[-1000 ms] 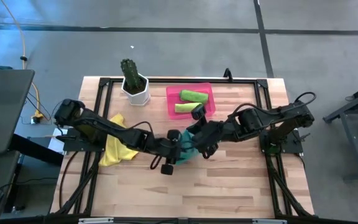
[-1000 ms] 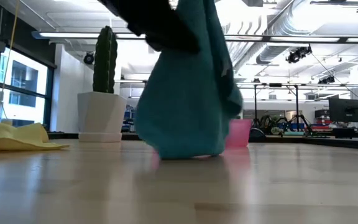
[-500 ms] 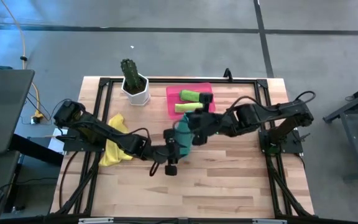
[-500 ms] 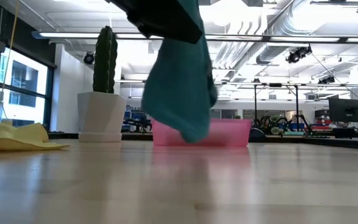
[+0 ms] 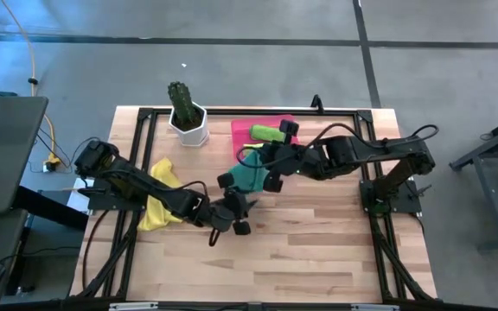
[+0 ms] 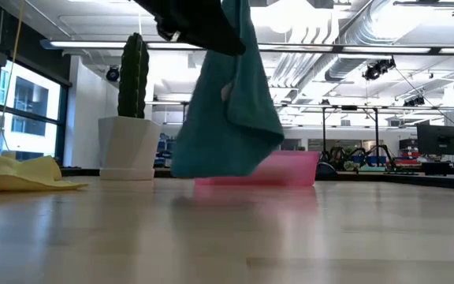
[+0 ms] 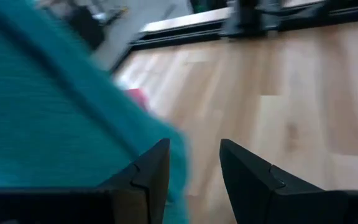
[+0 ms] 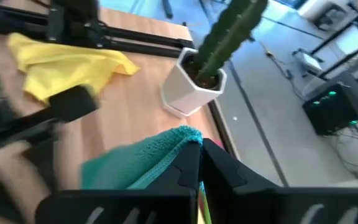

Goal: Roll microfiber towels into tight, uniform cylinder then place into a basket
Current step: Roll the blue microfiber cloth

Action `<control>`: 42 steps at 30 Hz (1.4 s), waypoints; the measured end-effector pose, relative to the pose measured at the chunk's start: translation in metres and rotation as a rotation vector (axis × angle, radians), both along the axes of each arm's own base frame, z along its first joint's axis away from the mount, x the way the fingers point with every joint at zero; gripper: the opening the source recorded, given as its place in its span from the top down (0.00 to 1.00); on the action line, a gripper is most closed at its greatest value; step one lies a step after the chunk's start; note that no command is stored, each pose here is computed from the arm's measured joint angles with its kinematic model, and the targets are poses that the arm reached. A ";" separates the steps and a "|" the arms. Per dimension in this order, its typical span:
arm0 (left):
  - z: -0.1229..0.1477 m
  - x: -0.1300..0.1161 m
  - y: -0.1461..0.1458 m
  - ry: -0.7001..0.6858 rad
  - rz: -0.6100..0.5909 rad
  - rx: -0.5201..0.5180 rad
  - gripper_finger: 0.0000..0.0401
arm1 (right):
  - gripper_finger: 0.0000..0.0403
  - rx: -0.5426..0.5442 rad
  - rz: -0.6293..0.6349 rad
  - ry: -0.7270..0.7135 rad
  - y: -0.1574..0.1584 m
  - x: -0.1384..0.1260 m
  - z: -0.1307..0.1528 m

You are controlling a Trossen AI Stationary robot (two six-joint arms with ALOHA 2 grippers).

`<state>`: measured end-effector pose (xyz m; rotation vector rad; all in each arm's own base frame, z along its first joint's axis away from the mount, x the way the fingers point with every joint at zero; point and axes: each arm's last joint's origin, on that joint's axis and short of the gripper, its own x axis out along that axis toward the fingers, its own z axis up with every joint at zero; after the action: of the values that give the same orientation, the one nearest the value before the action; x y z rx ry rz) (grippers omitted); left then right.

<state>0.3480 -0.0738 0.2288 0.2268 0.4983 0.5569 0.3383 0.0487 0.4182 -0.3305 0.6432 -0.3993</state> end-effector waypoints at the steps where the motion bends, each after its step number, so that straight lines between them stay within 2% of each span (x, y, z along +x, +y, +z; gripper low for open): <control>1: 0.000 0.000 0.002 -0.005 0.028 0.010 0.67 | 1.00 0.007 0.009 0.001 0.001 0.000 0.000; 7: -0.001 0.002 0.019 -0.046 0.109 -0.056 0.67 | 1.00 0.033 0.049 -0.012 0.005 0.001 0.001; 13: -0.011 0.008 0.030 -0.021 0.088 -0.135 0.67 | 1.00 0.034 0.049 -0.014 0.005 0.001 0.001; 18: -0.032 0.016 0.028 0.045 0.004 -0.225 0.68 | 1.00 0.028 0.052 -0.004 0.005 0.001 0.000; 22: -0.047 0.020 0.024 0.080 -0.010 -0.232 0.76 | 1.00 0.026 0.053 0.000 0.005 0.001 0.000; 25: -0.051 0.020 0.024 0.077 0.028 -0.210 0.87 | 1.00 0.025 0.054 0.000 0.005 0.001 0.000; 28: -0.050 0.021 0.024 0.064 0.037 -0.206 0.98 | 1.00 0.026 0.053 0.001 0.005 0.001 0.000; 35: -0.043 0.016 0.017 0.090 -0.016 -0.185 0.99 | 1.00 0.024 0.040 0.069 0.002 -0.003 -0.005; 38: -0.032 0.008 0.008 0.120 -0.062 -0.191 1.00 | 1.00 0.084 0.021 0.129 -0.001 -0.008 -0.011; 42: -0.014 -0.016 -0.003 0.209 -0.074 -0.188 1.00 | 1.00 0.166 0.004 0.225 -0.003 -0.016 -0.019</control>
<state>0.3320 -0.0767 0.2144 0.1231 0.7382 0.4130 0.3226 0.0454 0.3990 -0.2193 0.8899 -0.3040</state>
